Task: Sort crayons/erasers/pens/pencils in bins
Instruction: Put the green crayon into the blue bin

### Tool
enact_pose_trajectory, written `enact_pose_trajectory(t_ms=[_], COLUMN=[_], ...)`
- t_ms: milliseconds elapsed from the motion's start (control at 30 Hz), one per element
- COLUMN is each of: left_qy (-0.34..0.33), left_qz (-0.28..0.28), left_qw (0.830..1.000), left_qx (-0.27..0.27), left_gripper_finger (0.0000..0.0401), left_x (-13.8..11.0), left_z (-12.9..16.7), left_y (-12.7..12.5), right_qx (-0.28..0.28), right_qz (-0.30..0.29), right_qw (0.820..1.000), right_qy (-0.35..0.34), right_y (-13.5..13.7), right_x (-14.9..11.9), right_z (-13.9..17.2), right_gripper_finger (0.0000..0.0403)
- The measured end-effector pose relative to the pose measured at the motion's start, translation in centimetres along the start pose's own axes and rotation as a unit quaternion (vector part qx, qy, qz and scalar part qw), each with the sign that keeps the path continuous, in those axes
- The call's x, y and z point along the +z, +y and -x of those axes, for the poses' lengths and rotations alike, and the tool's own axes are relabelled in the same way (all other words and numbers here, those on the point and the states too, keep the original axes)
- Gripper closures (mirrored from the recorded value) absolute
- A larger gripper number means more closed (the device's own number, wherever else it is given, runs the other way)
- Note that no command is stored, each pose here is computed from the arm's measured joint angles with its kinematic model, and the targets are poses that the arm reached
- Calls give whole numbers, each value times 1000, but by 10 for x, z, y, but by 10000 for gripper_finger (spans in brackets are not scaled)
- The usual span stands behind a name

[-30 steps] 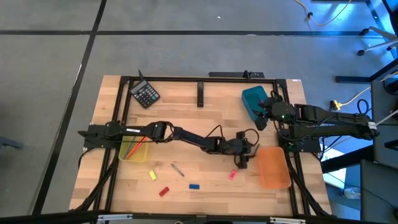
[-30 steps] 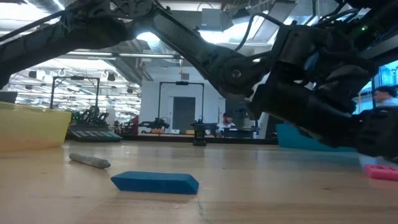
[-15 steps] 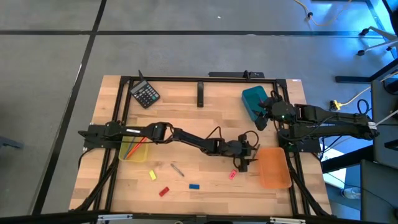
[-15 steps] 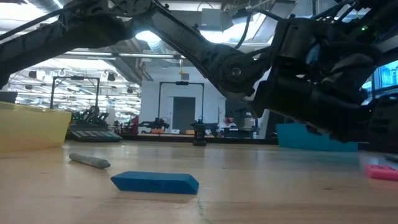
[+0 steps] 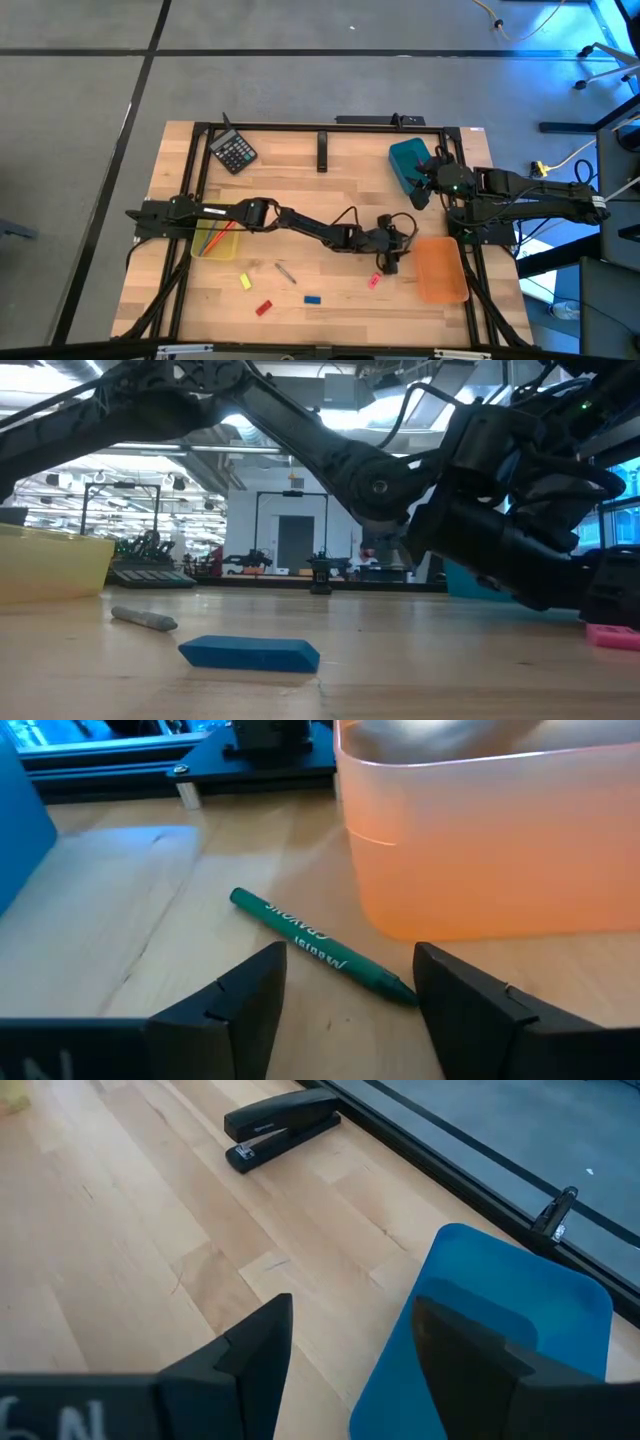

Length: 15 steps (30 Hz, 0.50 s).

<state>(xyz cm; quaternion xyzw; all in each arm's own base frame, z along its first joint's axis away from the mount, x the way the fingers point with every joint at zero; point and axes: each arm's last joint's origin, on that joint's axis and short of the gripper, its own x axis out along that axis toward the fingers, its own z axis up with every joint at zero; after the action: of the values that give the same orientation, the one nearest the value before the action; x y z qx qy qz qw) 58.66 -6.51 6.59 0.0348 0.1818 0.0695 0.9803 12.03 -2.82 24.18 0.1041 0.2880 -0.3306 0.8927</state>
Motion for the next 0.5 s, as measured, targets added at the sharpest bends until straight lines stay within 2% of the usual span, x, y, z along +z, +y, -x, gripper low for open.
enact_pose_trajectory(t_ms=[200,333,500], left_qy=[30,54,77], left_qz=[-4,16,53], left_qw=[999,998,995], left_qx=[22,35,22], left_gripper_finger=[212,236,268], left_x=[5,8,5], left_z=[4,7,5], left_y=[3,9,20], right_qx=[-2,-2,-1], right_qz=[2,2,2], right_qw=[1000,1000,1000], right_qy=[1,1,2], right_y=[0,0,0], right_x=[0,0,0], right_z=[0,0,0], right_gripper_finger=[196,196,196])
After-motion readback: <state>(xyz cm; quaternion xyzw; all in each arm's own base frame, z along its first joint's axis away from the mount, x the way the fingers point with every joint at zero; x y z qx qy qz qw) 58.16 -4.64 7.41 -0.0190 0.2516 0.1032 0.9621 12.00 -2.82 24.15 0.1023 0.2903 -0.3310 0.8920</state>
